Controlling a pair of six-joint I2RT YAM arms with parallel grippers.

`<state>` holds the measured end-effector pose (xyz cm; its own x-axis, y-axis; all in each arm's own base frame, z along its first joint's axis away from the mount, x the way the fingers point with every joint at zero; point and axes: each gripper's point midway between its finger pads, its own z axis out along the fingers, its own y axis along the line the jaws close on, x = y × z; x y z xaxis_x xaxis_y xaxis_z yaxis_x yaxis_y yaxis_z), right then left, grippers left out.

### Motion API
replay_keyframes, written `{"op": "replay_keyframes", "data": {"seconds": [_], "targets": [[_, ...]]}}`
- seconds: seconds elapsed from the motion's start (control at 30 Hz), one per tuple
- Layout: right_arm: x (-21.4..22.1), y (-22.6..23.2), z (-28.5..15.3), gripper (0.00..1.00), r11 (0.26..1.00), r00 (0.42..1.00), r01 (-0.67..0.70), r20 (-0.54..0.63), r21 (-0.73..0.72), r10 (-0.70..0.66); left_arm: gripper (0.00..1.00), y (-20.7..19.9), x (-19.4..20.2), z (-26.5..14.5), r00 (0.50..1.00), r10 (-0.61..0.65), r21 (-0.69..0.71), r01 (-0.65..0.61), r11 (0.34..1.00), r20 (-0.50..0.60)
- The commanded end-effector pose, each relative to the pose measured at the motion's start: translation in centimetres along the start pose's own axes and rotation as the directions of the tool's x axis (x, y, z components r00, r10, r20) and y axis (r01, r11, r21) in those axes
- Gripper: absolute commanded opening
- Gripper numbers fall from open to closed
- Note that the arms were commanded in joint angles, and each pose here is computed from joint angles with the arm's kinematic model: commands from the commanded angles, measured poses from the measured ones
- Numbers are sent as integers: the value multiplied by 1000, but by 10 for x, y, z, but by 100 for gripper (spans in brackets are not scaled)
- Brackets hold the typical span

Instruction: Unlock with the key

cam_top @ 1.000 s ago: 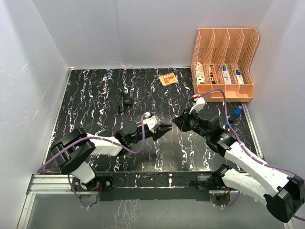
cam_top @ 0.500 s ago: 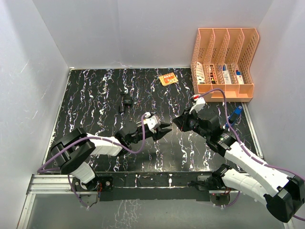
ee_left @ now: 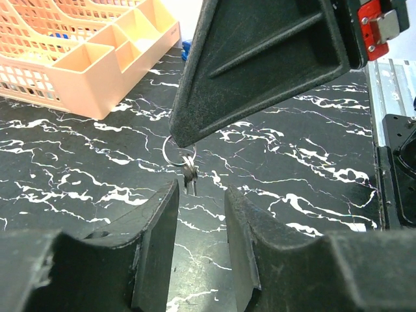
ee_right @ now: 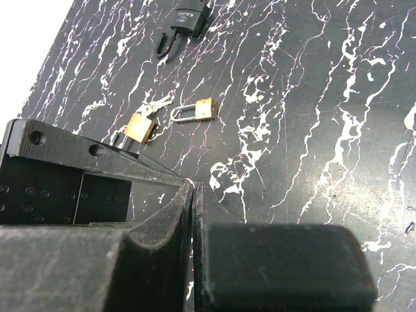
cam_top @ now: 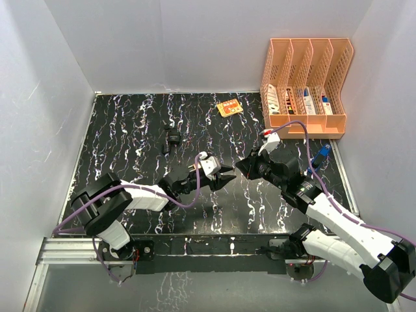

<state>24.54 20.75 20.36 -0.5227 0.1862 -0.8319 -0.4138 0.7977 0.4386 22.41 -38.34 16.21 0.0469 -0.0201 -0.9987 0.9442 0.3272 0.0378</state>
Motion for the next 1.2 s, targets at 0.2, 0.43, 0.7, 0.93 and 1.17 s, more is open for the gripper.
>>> {"op": "replay_keyframes", "data": {"seconds": [0.2, 0.43, 0.7, 0.93, 1.17], "targets": [[-17, 8, -4, 0, 1000, 998, 13, 58, -25, -11, 28, -7, -16, 9, 999, 14, 44, -17, 999, 53], [-17, 8, -5, 0, 1000, 998, 13, 60, -22, -11, 19, -7, -17, 6, 999, 14, 40, -16, 999, 52], [-17, 7, -6, 0, 1000, 998, 14, 61, -18, -13, 15, -6, -17, 4, 998, 15, 32, -16, 999, 53], [-17, 6, -6, 0, 1000, 998, 15, 62, -12, -14, 10, -5, -17, 2, 999, 15, 23, -16, 1000, 49], [-17, 5, -6, 0, 1000, 998, 17, 61, -9, -16, 6, -4, -18, 0, 999, 16, 12, -16, 1000, 49]]}}
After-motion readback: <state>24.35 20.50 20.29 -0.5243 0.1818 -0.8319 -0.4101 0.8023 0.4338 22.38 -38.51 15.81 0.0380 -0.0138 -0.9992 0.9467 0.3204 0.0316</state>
